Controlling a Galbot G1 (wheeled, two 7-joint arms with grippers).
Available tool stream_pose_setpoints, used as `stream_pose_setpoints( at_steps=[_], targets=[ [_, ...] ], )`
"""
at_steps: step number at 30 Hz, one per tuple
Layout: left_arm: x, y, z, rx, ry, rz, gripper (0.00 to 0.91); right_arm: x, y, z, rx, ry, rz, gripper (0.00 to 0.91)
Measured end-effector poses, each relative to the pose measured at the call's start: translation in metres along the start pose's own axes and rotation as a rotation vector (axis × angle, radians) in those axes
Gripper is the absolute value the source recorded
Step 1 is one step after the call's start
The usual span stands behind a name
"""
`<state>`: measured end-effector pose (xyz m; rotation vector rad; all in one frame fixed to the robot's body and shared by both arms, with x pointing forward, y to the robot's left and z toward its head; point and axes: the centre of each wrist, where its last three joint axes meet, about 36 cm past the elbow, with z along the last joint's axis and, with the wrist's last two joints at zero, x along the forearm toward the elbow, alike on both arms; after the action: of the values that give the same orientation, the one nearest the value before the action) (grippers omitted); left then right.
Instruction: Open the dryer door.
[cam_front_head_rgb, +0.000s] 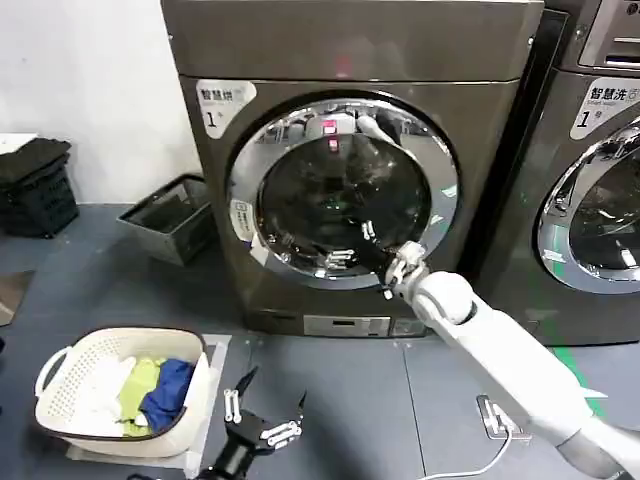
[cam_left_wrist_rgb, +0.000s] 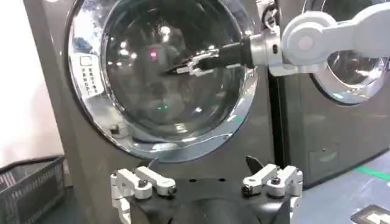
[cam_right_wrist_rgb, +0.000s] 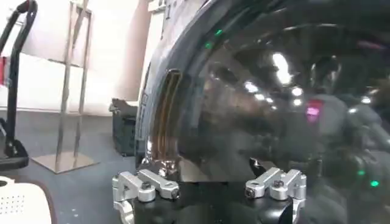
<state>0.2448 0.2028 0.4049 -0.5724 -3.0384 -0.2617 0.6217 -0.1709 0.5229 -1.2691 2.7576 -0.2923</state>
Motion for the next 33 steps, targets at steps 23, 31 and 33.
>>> stream_pose_setpoints(
  at_steps=[23,31,33],
  targets=[
    [-0.001,0.001,-0.002,0.000,-0.004,0.000,0.907,-0.042,0.007,-0.006,0.006,0.004,-0.068,0.907],
    [-0.004,0.001,-0.001,0.000,-0.007,0.000,0.907,-0.055,0.021,-0.008,-0.013,-0.003,-0.079,0.907],
    [-0.004,0.001,-0.001,0.001,-0.008,0.000,0.907,-0.059,0.023,-0.009,-0.014,-0.006,-0.081,0.907]
  ],
)
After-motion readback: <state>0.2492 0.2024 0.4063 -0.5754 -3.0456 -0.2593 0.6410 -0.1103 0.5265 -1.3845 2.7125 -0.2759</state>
